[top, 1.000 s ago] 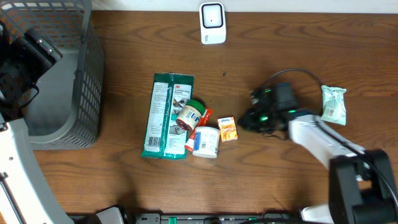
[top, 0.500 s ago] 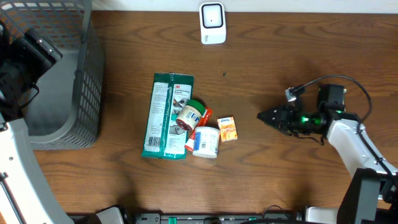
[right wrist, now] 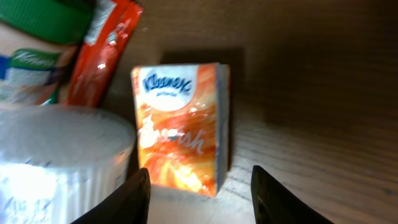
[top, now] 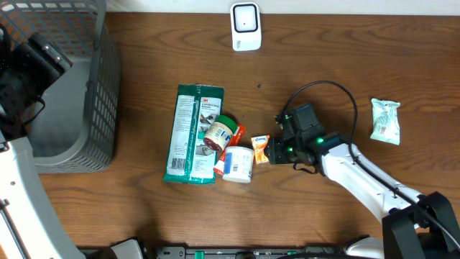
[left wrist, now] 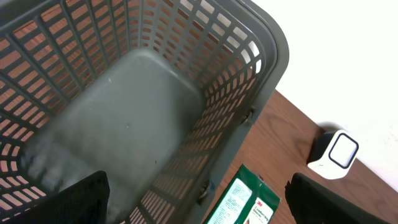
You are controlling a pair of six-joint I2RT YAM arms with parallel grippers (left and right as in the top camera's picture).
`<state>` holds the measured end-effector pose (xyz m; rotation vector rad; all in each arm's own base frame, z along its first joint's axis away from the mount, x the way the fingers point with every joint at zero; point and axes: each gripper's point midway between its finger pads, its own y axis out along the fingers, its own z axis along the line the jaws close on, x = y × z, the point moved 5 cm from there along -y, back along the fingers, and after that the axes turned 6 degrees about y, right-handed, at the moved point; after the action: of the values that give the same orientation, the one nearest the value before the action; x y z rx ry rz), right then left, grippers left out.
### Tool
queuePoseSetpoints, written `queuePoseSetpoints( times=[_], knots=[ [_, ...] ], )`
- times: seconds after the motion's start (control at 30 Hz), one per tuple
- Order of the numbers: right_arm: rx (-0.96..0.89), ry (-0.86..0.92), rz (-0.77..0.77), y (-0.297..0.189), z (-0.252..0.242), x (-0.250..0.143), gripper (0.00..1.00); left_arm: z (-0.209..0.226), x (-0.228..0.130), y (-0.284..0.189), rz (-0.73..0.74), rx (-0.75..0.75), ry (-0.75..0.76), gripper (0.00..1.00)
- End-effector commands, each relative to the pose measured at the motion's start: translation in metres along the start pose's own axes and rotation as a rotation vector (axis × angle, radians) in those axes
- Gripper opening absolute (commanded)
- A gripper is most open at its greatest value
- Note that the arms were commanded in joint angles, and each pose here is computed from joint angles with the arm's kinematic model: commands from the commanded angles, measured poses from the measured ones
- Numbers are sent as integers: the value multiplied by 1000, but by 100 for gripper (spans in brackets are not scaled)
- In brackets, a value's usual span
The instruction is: Scan the item barcode
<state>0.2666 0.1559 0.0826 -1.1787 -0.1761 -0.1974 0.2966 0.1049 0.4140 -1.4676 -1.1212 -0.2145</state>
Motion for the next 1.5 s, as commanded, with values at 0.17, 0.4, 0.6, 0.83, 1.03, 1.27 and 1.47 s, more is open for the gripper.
queuePoseSetpoints(
  times=[0.17, 0.4, 0.6, 0.83, 1.03, 1.27, 1.47],
  knots=[
    [-63, 89, -13, 22, -6, 2, 46, 1, 1, 0, -2, 5, -12, 88],
    [35, 125, 112, 56, -3, -10, 18, 1, 1, 0, -2, 5, -12, 88],
    [96, 161, 41, 21, -19, 14, 1, 1, 1, 0, -2, 5, -12, 88],
    [534, 152, -70, -75, -22, 40, 1, 1, 1, 0, -2, 5, -12, 88],
    [810, 148, -69, -109, -22, 41, 1, 1, 1, 0, -2, 5, -12, 88],
    [1169, 29, 23, -129, 1, 38, 1, 1, 1, 0, -2, 5, -12, 88],
    [1180, 31, 97, -124, 15, 30, 1, 1, 1, 0, -2, 5, -12, 88]
  ],
)
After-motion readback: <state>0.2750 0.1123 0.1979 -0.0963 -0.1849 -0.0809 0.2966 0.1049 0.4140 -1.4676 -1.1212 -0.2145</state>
